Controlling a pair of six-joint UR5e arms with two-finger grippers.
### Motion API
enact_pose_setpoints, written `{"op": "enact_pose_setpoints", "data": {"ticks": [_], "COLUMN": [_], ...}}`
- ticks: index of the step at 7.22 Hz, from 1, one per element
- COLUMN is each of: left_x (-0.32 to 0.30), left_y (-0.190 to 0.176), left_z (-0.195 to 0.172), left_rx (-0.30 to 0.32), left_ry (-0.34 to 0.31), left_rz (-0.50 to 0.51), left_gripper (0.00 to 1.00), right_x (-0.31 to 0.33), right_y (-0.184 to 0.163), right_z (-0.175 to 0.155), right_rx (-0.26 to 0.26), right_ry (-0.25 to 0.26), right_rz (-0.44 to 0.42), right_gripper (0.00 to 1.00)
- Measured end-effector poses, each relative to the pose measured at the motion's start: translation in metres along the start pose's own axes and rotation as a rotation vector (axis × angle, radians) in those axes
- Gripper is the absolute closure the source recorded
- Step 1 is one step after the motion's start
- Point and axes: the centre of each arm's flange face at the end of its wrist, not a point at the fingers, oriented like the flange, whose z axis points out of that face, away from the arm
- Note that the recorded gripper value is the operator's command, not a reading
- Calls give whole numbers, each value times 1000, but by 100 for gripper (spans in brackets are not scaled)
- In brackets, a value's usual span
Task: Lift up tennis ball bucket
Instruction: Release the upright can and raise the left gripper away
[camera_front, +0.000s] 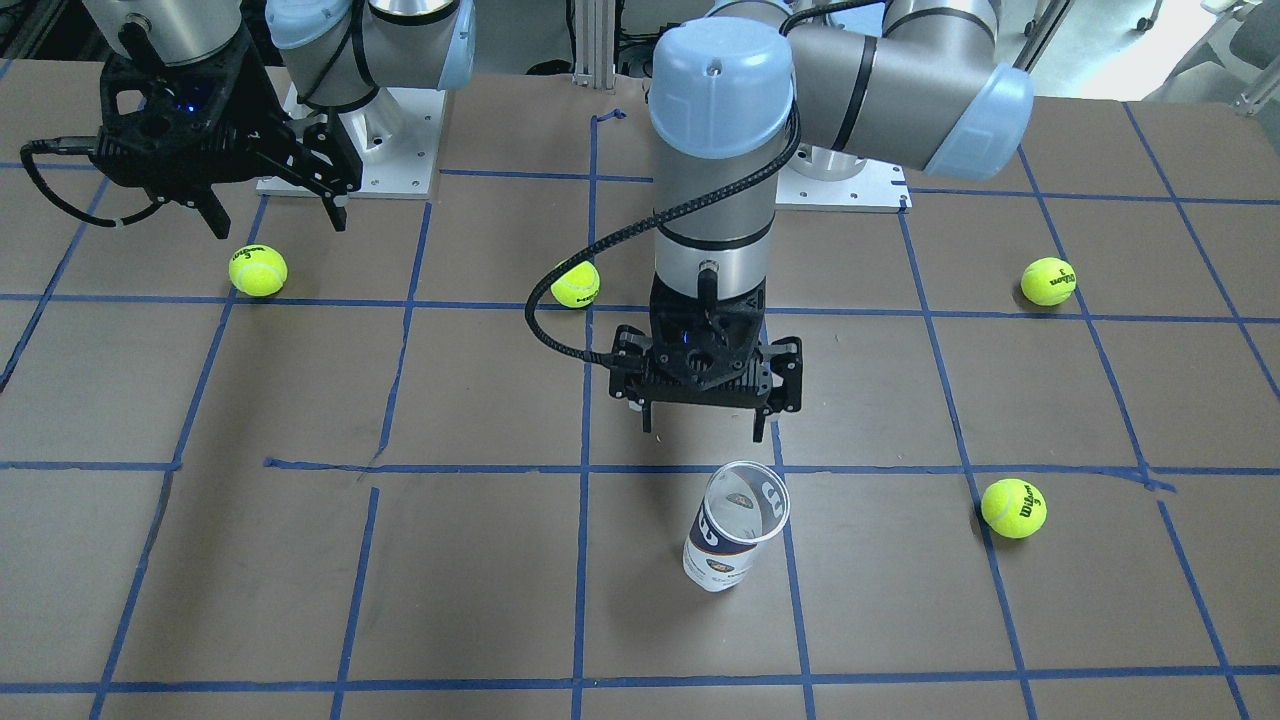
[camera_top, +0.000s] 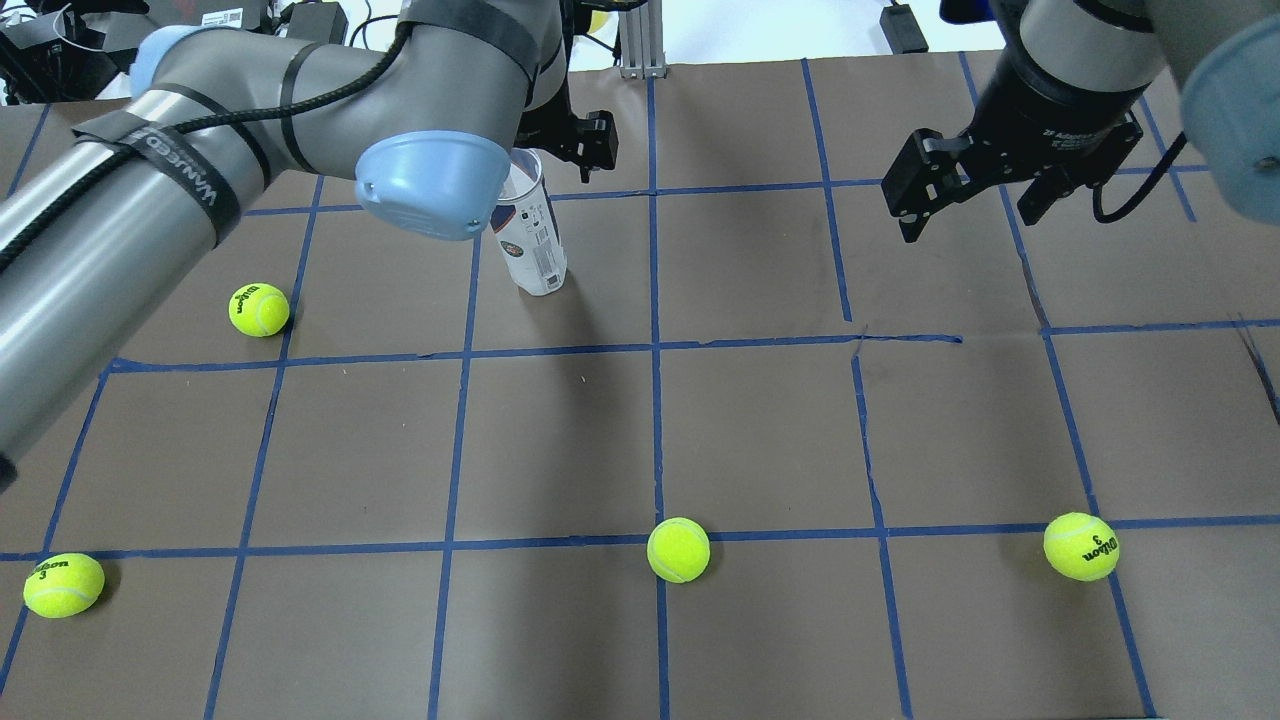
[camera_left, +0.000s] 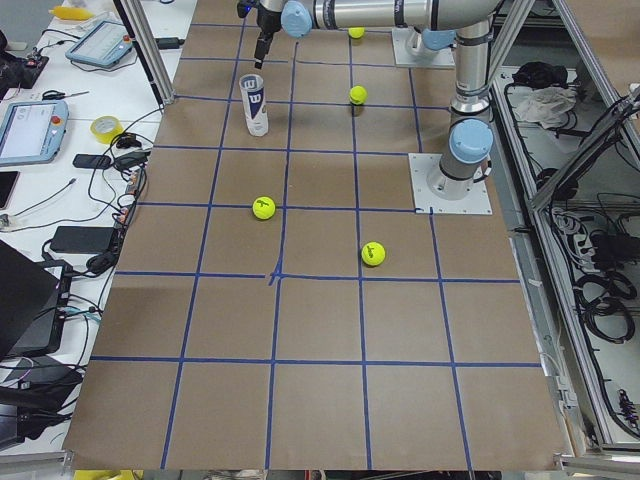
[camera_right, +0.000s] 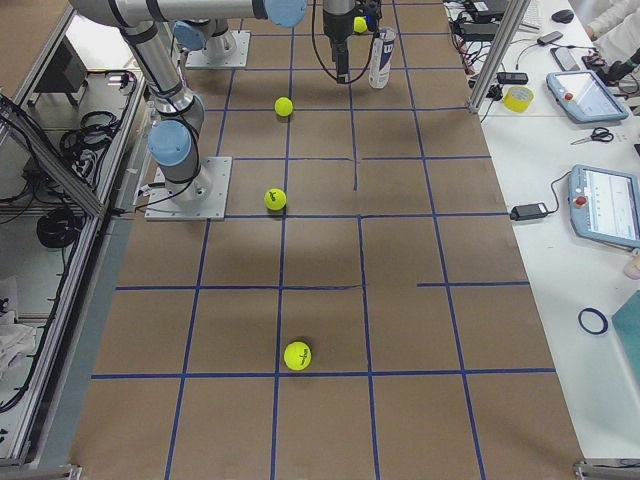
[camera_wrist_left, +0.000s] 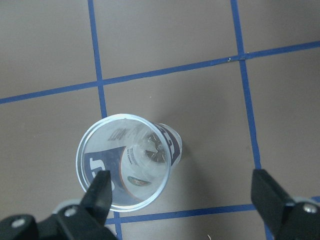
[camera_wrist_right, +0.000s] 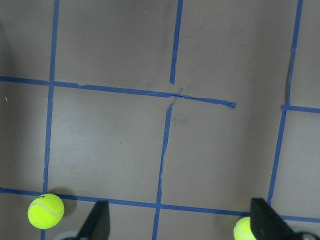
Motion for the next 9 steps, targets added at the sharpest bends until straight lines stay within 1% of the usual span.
{"op": "enact_pose_setpoints", "data": {"ticks": [1,2,4,6,7,9], "left_x": [-7,-16,-56,-100,-108,-111], "left_y": [19,38,56,57,63,73], "left_z": [-26,-51,-80,-98,-102,-103], "left_rx": [-48,-80,-113,-112,-131,-149], "left_ry": [1,0,3,37,42,44], "left_rz": [5,3,-56,-136,-152,-156], "left_gripper": [0,0,0,0,0,0], "right_x": [0,0,1,0,0,0], "right_y": [0,-1,-1,0,0,0], "right_z": [0,1,0,-1,-1,0], "right_rx": [0,0,1,1,1,0], "right_ry": [0,4,6,3,2,2], "right_rz": [3,9,17,16,14,13], "right_gripper": [0,0,0,0,0,0]}}
